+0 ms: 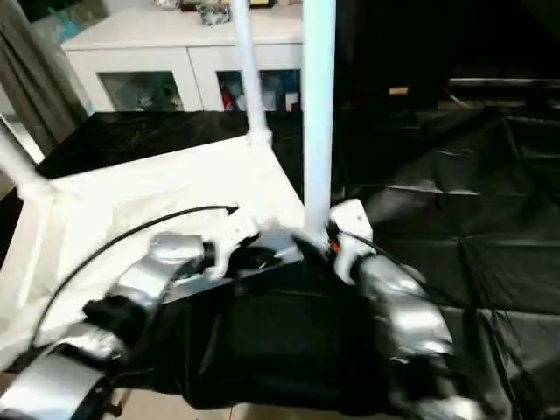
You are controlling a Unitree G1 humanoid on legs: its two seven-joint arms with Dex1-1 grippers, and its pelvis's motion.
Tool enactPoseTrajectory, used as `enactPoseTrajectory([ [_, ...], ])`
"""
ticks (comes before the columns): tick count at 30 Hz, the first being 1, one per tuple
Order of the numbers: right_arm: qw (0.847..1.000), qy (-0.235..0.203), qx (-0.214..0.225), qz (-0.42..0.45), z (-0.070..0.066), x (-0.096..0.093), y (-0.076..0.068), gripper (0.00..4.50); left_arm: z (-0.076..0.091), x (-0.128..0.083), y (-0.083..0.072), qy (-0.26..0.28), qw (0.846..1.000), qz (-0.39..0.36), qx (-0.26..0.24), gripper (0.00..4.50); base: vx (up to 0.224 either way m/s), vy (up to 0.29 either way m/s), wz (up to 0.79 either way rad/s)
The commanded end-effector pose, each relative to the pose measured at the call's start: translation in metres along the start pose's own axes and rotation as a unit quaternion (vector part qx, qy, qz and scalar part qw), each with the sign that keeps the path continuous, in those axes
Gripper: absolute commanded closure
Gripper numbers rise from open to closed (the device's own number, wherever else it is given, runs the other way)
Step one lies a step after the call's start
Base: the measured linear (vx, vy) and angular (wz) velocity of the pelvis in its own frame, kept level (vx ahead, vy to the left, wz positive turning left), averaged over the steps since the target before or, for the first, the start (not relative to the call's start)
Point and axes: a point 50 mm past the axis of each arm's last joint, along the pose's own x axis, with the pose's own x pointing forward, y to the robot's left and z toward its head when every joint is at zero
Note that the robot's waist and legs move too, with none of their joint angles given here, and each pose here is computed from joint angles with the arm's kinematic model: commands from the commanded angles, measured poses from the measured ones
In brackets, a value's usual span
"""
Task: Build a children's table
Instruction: Rotate leg to tighten
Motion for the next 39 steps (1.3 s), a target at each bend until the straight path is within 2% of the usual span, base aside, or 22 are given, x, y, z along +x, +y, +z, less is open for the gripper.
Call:
enactPoseTrajectory([
  [1, 0.994, 0.002, 0.001, 0.109, 0.0, 0.007, 0.024, 0.6, 0.009, 0.002, -0.009, -0.038, 0.998, -0.052, 0.012, 4.5, 0.0, 0.0, 0.0],
  [3, 0.993, 0.002, -0.004, 0.118, 0.001, 0.003, 0.021, 0.6, 0.008, -0.002, -0.01, -0.037, 0.997, -0.063, 0.013, 4.5, 0.0, 0.0, 0.0],
  [5, 0.988, 0.008, -0.018, 0.153, 0.005, -0.01, 0.015, 0.6, 0.002, -0.015, -0.01, -0.02, 0.995, -0.097, 0.015, 4.5, 0.0, 0.0, 0.0],
  [9, 0.983, 0.018, -0.029, 0.179, 0.008, -0.018, 0.01, 0.6, -0.001, -0.025, -0.009, -0.006, 0.993, -0.12, 0.011, 4.5, 0.0, 0.0, 0.0],
  [10, 0.983, 0.02, -0.031, 0.183, 0.008, -0.019, 0.01, 0.6, -0.001, -0.026, -0.009, -0.006, 0.992, -0.123, 0.01, 4.5, 0.0, 0.0, 0.0],
  [11, 0.982, 0.022, -0.032, 0.186, 0.008, -0.02, 0.009, 0.86, -0.001, -0.027, -0.009, -0.005, 0.992, -0.125, 0.009, 4.5, 0.0, 0.0, 0.0],
  [15, 0.979, 0.027, -0.03, 0.202, 0.009, -0.022, 0.01, 0.99, -0.002, -0.032, -0.009, -0.003, 0.991, -0.131, 0.007, 4.5, 0.0, 0.0, 0.0],
  [16, 0.978, 0.027, -0.029, 0.205, 0.009, -0.022, 0.011, 1.23, -0.002, -0.032, -0.009, -0.004, 0.991, -0.132, 0.006, 4.5, 0.0, 0.0, 0.0],
  [22, 0.977, 0.028, -0.024, 0.212, 0.007, -0.02, 0.015, 1.63, -0.004, -0.033, -0.009, -0.006, 0.992, -0.127, 0.002, 4.5, 0.0, 0.0, 0.0],
  [25, 0.979, 0.026, -0.018, 0.203, 0.003, -0.019, 0.017, 1.68, -0.003, -0.031, -0.008, -0.012, 0.993, -0.113, 0.001, 4.5, 0.0, 0.0, 0.0],
  [28, 0.997, 0.034, 0.002, 0.07, -0.011, -0.003, 0.009, 1.71, -0.001, -0.018, 0.002, 0.002, 1.0, -0.029, 0.01, 4.5, 0.0, 0.0, 0.0],
  [32, 0.997, 0.047, 0.04, -0.046, -0.024, 0.015, 0.008, 1.73, 0.009, 0.0, 0.009, -0.011, 0.999, 0.039, -0.001, 4.5, 0.0, 0.0, 0.0],
  [36, 0.988, 0.036, 0.088, -0.119, -0.025, 0.035, 0.013, 1.73, 0.02, 0.017, 0.006, -0.028, 0.998, 0.054, -0.002, 4.5, 0.0, 0.0, 0.0],
  [38, 0.991, 0.019, 0.079, -0.104, -0.019, 0.051, 0.026, 1.73, 0.027, 0.027, 0.0, -0.041, 0.998, 0.046, 0.0, 4.5, 0.0, 0.0, 0.0],
  [39, 0.991, 0.019, 0.079, -0.103, -0.018, 0.051, 0.027, 1.73, 0.027, 0.027, -0.001, -0.042, 0.998, 0.046, 0.0, 4.5, 0.0, 0.0, 0.0],
])
